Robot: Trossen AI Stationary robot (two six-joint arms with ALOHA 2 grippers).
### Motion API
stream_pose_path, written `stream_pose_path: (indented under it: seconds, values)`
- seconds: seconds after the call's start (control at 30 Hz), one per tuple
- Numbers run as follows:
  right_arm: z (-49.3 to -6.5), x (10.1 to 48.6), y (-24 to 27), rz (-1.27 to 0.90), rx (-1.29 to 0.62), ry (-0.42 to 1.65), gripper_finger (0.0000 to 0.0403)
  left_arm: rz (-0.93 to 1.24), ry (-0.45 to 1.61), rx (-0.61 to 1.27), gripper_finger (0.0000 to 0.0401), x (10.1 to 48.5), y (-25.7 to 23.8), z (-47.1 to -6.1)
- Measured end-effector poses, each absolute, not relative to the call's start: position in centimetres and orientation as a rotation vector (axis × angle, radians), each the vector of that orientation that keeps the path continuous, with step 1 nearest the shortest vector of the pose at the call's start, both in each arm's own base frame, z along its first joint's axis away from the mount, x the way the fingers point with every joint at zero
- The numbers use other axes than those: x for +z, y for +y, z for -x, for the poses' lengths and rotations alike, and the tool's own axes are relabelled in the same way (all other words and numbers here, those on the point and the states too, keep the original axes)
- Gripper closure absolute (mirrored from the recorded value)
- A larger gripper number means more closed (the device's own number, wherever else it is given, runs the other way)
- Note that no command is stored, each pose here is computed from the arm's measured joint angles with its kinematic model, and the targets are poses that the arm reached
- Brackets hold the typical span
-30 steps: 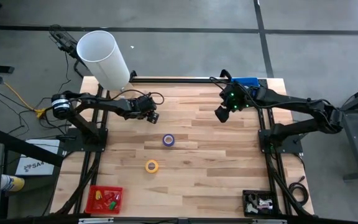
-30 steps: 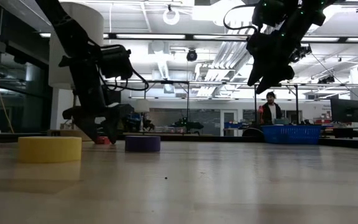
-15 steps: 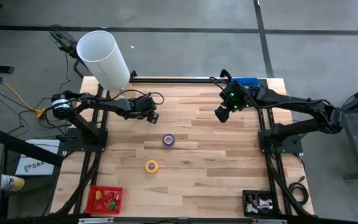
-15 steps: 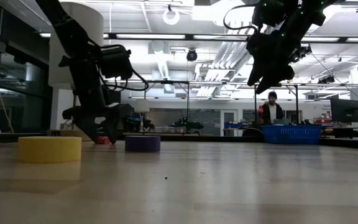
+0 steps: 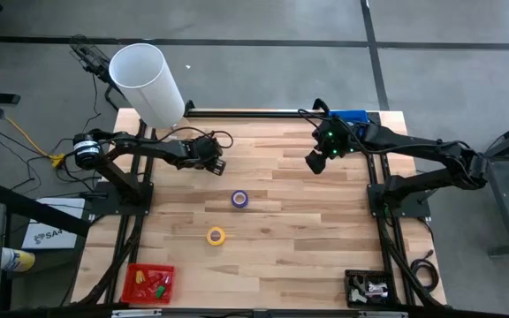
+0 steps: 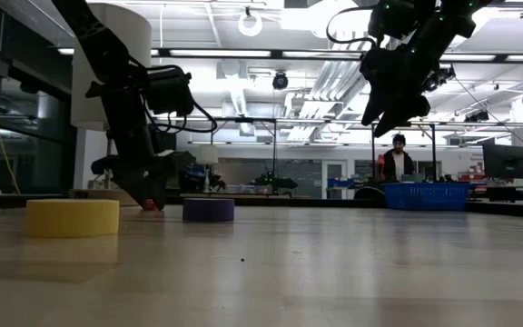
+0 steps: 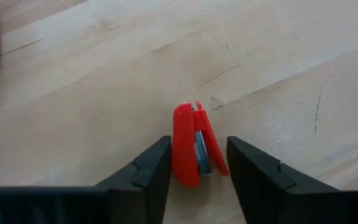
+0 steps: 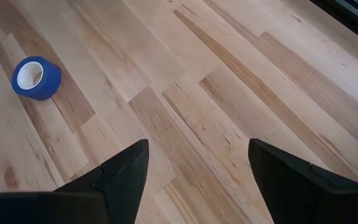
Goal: Pick and place Stapler, Stapler remover, tape
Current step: Put the red stapler into the red bin
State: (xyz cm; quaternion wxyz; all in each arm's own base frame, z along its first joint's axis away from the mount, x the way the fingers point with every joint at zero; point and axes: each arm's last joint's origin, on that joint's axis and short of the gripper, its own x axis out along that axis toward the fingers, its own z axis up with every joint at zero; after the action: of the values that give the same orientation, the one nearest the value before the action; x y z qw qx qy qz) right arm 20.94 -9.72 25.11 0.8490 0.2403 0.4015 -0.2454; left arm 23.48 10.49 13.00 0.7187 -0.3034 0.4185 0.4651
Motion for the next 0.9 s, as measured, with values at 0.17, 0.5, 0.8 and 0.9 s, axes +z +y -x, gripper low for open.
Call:
stream_pose_path:
  seconds: [0.17, 0.5, 0.8, 0.9]
  values:
    - [-20.9, 25.1, -9.7, -0.506, -0.517, 0.846, 0.0137, 0.68, 0.932, 1.018, 0.0283, 13.0, 10.5, -23.5]
    - [-20.9, 25.1, -9.7, -0.498, -0.511, 0.848, 0.0137, 0.667, 0.955, 0.934, 0.0339, 13.0, 10.4, -23.6]
    - [-21.3, 25.4, -9.6, -0.413, -0.378, 0.831, 0.0137, 0.585, 0.889, 0.681, 0.0337, 14.8, 10.1, -24.3]
    - [-21.7, 25.7, -9.7, -0.38, -0.338, 0.776, 0.0137, 0.543, 0.801, 0.582, 0.0338, 15.8, 10.3, -25.0]
